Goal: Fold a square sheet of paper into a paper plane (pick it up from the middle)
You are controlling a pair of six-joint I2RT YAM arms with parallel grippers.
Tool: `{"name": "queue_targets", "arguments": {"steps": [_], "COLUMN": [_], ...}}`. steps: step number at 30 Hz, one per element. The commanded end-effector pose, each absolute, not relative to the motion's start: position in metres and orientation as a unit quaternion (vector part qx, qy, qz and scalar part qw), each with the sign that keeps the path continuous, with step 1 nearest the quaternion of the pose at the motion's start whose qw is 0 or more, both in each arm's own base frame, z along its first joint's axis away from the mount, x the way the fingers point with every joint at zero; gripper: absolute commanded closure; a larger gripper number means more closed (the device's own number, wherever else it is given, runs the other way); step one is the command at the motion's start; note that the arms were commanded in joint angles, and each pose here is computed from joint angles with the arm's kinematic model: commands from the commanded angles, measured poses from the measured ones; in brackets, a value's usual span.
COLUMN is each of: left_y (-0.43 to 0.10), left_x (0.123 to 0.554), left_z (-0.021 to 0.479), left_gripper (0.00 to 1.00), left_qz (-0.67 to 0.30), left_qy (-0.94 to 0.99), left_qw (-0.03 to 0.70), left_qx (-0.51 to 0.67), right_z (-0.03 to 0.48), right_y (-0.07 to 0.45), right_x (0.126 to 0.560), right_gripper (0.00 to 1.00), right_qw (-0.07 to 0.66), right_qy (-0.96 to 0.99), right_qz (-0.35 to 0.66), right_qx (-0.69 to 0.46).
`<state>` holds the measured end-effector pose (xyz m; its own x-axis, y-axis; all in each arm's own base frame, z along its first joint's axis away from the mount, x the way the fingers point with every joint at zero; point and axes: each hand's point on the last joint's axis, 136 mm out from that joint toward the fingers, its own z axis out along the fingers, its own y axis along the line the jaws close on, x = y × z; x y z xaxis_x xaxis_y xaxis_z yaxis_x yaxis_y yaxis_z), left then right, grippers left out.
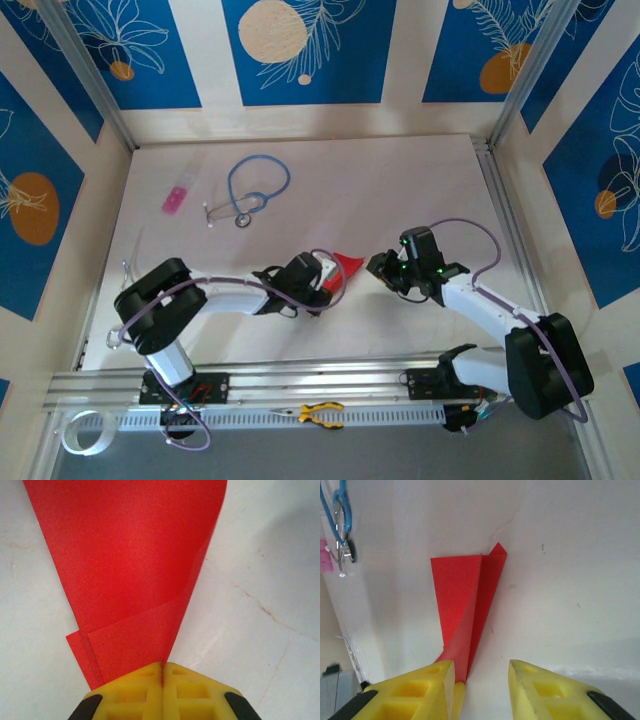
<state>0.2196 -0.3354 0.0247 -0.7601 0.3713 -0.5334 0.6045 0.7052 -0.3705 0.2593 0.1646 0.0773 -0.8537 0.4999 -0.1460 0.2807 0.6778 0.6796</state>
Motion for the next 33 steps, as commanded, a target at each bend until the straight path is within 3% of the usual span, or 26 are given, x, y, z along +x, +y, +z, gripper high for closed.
{"name": "queue_targets", "arguments": {"steps": [1,11,22,33], "left_y": [-0.345,-0.346,-0.347,-0.341], "left_x": [0.211,0.217,0.221,0.220], "left_z": [0.027,0.024,0.012,0.006], "left_gripper": [0.97,1.00,0.99,0.99], "left_qz": [-0.355,-0.420,-0.437,-0.441], "left_qy": [0.886,0.875,0.877,0.878], "left_qw": [0.166,0.117,0.090,0.085], "left_qx": [0.248,0.211,0.177,0.161], "right_z": [0.087,0.087,0.065,0.055], "right_y": [0.173,0.202,0.243,0.254], "right_x": [0.259,0.254,0.250,0.261], "right_gripper": [0.66,0.70,0.92,0.94], "right_qw": [0.171,0.131,0.089,0.090], "right_qy": [0.898,0.889,0.892,0.891], "right_qz": [0.365,0.421,0.437,0.437], "right_qx": [0.179,0.125,0.077,0.086]}}
